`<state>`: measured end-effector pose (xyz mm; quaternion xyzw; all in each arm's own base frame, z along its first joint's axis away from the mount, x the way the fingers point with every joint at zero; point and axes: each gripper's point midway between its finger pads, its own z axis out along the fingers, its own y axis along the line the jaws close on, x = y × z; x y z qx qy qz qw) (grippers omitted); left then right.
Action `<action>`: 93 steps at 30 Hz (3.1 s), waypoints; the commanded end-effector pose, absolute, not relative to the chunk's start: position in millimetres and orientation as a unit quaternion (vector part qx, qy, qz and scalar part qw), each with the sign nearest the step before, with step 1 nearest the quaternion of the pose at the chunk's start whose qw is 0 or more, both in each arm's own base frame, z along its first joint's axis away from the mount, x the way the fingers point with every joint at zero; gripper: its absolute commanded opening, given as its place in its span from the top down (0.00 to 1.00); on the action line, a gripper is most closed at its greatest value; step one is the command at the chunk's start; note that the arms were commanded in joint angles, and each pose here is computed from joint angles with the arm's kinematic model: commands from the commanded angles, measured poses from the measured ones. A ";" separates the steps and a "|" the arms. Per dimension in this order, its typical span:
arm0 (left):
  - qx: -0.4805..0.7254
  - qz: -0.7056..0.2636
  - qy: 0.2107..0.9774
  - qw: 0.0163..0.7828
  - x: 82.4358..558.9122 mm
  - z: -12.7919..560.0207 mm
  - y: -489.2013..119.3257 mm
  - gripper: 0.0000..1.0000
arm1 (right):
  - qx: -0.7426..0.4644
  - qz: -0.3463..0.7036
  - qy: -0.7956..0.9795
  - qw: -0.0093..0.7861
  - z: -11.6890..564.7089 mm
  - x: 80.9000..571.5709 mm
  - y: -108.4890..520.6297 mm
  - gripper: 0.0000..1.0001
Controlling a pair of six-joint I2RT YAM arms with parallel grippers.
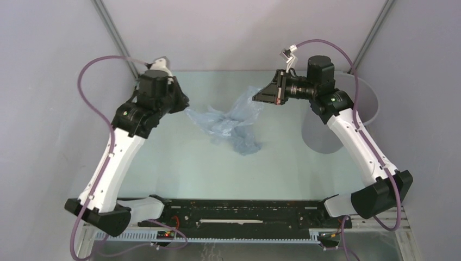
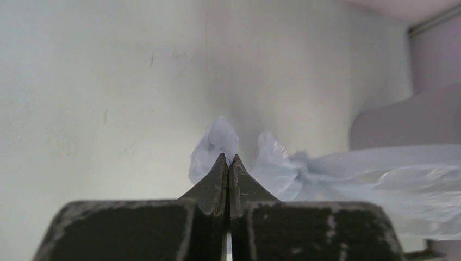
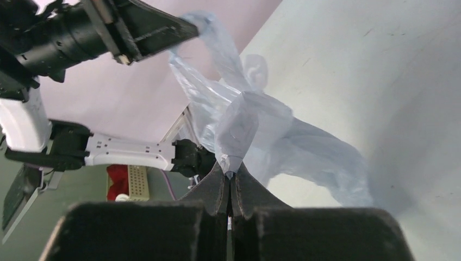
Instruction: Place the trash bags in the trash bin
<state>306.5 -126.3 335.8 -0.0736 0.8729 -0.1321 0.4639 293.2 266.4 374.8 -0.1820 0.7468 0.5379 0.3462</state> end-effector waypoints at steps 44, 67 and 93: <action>-0.002 -0.437 0.643 0.629 322.5 449.8 -187.1 1.00 | -0.108 0.529 0.824 0.173 329.7 238.1 268.0 0.14; -0.061 -0.435 0.663 0.606 344.1 434.4 -189.6 1.00 | 0.047 0.412 0.882 0.226 317.5 260.6 217.3 0.08; -0.072 -0.424 0.666 0.610 329.1 429.1 -178.1 1.00 | 0.040 0.476 0.847 0.233 309.6 285.9 239.9 0.37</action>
